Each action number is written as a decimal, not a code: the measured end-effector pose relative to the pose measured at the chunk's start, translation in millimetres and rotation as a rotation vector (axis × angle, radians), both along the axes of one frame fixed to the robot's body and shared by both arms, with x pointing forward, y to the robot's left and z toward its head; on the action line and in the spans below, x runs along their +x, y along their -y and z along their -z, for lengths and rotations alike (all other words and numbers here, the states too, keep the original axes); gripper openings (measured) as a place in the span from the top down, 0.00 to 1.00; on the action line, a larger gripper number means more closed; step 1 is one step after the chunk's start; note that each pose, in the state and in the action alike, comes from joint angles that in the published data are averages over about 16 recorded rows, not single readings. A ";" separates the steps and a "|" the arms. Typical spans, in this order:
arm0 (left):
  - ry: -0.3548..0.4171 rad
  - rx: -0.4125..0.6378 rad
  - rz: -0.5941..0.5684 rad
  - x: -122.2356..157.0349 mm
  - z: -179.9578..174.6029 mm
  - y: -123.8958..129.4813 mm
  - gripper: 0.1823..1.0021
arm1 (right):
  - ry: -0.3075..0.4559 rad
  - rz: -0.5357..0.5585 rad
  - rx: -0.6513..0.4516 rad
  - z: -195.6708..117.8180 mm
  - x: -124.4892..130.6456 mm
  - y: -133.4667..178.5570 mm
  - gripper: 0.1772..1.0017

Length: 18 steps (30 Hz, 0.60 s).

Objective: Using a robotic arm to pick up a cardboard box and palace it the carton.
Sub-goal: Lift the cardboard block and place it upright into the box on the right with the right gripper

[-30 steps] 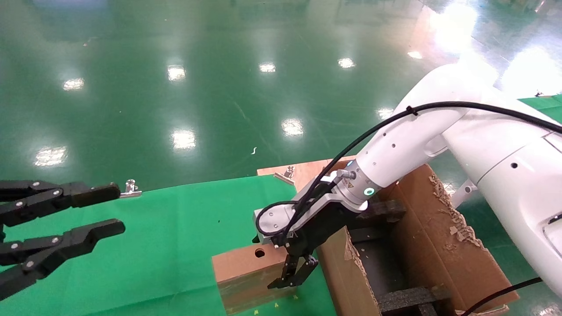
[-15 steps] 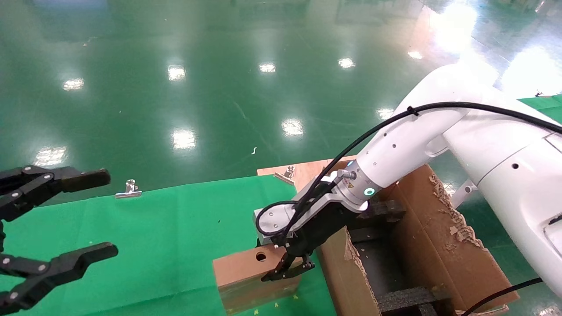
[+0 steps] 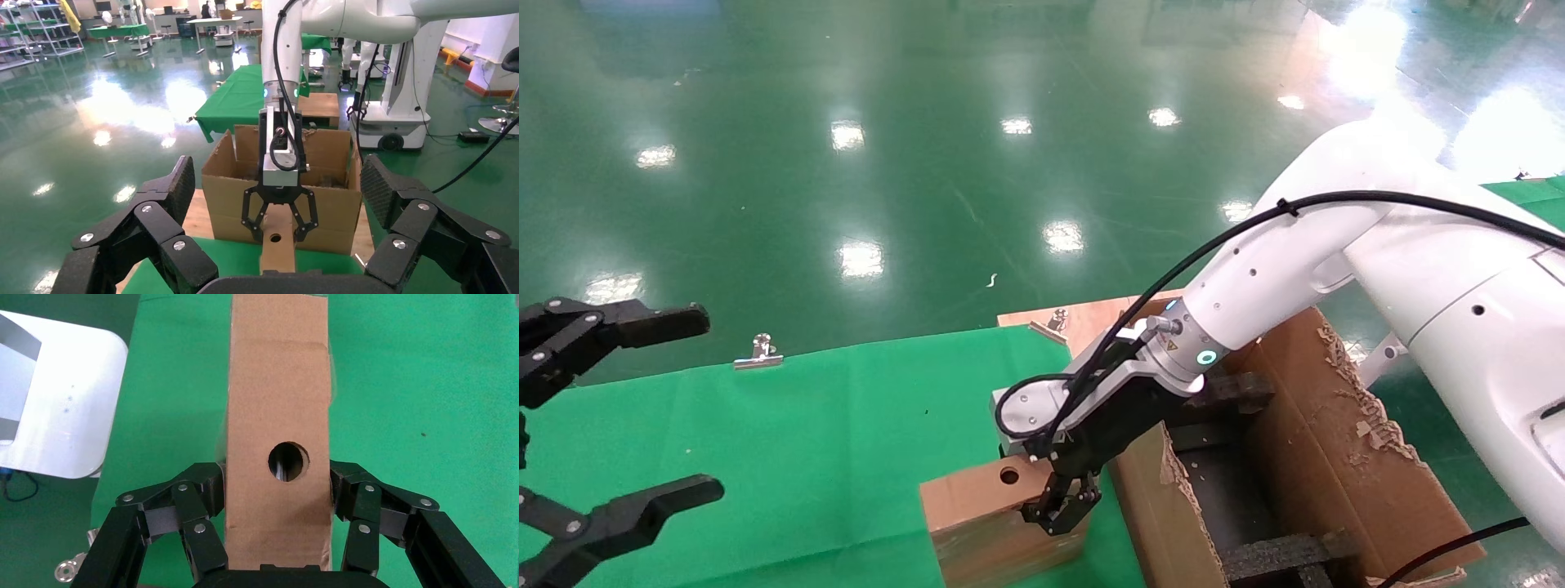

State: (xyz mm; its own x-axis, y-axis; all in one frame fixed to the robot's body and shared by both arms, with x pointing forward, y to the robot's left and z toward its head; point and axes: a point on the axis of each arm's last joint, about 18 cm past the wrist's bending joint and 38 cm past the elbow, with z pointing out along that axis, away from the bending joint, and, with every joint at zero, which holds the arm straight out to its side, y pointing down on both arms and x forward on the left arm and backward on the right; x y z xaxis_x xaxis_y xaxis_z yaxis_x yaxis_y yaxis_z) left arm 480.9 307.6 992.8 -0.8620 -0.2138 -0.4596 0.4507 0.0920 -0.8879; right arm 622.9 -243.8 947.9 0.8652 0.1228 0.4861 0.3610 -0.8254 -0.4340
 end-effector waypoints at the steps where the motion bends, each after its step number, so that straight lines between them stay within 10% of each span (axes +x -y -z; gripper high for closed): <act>1: 0.000 0.000 0.000 0.0 0.0 0.0 0.06 | 0.006 0.003 0.007 -4.6 -0.1 1.2 0.76; 18: 0.000 0.000 0.000 0.0 0.0 0.0 0.00 | 0.235 0.062 0.089 -145.2 -29.0 41.8 0.82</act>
State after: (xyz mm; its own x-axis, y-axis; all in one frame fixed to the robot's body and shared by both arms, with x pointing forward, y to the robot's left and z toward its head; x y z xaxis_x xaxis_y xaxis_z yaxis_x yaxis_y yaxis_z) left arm 481.0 307.6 992.8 -0.8620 -0.2138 -0.4596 0.4506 0.0919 -0.8880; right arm 593.9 -285.6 1093.0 0.7316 0.0205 0.6814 0.4105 -0.8113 -0.4163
